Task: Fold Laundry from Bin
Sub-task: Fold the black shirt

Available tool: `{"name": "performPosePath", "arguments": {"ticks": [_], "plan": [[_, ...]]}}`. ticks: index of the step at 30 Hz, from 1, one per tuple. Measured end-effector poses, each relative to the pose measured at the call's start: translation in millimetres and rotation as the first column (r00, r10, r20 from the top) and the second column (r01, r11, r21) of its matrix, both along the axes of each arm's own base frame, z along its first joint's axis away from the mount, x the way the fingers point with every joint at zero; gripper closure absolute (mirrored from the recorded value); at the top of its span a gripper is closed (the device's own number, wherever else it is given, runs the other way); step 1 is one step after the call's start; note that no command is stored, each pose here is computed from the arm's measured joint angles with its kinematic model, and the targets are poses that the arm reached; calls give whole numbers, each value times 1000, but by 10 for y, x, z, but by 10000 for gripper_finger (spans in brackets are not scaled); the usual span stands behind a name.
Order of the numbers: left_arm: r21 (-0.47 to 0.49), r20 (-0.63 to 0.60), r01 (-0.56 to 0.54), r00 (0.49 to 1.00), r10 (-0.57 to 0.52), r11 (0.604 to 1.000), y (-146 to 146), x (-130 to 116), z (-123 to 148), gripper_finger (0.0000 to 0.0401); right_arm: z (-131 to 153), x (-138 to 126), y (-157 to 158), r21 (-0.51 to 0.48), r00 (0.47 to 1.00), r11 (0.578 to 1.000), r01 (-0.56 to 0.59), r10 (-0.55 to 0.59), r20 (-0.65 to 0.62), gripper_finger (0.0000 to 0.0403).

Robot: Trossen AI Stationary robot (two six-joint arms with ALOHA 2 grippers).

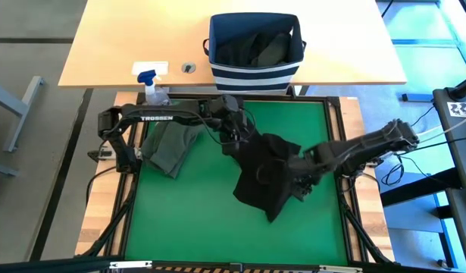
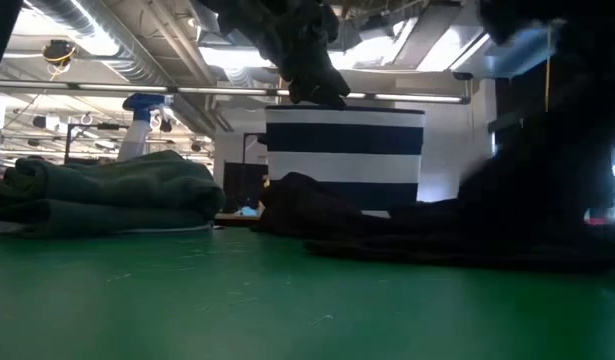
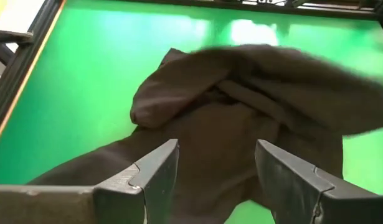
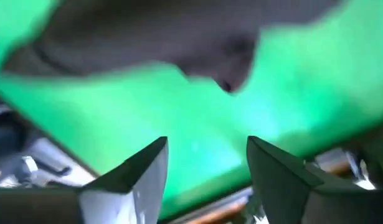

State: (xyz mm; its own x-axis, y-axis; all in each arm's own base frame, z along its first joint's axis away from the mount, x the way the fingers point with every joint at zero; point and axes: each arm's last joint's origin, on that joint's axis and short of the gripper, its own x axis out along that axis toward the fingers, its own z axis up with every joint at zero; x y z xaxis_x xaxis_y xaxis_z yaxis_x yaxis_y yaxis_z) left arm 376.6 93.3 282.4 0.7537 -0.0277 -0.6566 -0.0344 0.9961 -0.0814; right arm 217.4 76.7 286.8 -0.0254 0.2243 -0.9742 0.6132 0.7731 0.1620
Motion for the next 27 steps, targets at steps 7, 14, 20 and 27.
{"name": "performPosePath", "arguments": {"ticks": [7, 14, 20, 27], "plan": [[14, -6, 14, 1000, -14, 1000, 0, -6, 2, 192, -354, -117, 57, -145, 991, 981, 133, -129, 36, 184], [26, 2, 45, 999, -46, 999, -60, 17, 2, 192, -595, -211, 47, 6, 975, 988, 152, -151, 163, 203], [45, 50, 135, 989, -137, 990, -200, 256, -202, 192, -516, -403, -40, 5, 964, 987, 159, -156, 215, 209], [-52, 11, 127, 992, -126, 991, -349, 670, -507, 193, -279, -618, -129, -2, 916, 986, 167, -154, 370, 210]]}}
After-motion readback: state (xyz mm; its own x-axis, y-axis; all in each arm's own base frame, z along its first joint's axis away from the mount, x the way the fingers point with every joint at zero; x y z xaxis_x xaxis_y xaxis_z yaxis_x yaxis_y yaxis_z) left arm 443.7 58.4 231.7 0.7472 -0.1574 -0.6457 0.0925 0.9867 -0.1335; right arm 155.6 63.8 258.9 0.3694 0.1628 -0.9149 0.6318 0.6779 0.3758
